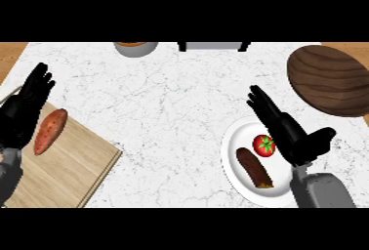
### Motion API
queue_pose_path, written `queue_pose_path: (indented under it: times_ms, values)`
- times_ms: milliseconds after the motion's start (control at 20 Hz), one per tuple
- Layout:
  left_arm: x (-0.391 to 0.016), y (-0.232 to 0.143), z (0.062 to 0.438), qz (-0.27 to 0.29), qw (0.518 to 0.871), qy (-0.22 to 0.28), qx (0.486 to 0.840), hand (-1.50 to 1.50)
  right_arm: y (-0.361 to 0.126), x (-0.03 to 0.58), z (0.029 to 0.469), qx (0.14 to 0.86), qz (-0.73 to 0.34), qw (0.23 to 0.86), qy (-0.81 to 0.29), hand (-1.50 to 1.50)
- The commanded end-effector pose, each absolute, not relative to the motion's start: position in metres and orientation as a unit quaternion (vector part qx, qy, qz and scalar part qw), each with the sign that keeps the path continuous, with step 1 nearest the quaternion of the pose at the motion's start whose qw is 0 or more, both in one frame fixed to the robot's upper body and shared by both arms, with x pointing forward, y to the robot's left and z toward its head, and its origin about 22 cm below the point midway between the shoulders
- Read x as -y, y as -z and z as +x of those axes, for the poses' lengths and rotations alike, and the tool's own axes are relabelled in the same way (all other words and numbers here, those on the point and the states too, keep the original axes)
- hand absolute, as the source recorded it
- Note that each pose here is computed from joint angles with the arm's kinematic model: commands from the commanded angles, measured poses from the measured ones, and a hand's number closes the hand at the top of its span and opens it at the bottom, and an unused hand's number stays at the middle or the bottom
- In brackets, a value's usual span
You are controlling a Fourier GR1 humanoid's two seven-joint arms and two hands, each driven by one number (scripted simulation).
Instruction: Pick the tomato from the plate and place it in the bowl
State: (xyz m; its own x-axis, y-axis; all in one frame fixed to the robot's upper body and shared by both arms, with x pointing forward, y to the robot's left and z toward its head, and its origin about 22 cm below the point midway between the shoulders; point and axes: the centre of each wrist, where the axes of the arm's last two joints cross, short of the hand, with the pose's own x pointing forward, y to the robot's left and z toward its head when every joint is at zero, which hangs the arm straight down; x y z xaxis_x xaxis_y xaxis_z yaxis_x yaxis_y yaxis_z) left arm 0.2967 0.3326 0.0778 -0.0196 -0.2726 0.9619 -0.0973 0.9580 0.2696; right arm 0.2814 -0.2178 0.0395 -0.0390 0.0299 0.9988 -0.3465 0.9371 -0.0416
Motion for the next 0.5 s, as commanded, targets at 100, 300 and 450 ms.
queue_pose_path:
  times_ms: [100, 300, 450]
  values:
    - [-0.285, -0.048, 0.276, 0.038, 0.682, 0.105, 0.723, 0.00, -0.054, 0.262, 0.266, 0.748, -0.009, 0.659, -0.078, 1.50]
    - [-0.260, -0.052, 0.281, -0.008, 0.682, 0.138, 0.718, 0.00, -0.070, 0.336, 0.266, 0.691, -0.271, 0.632, -0.221, 1.50]
    - [-0.221, -0.048, 0.280, -0.069, 0.676, 0.171, 0.714, 0.00, 0.007, 0.285, 0.243, 0.704, -0.199, 0.681, -0.032, -1.50]
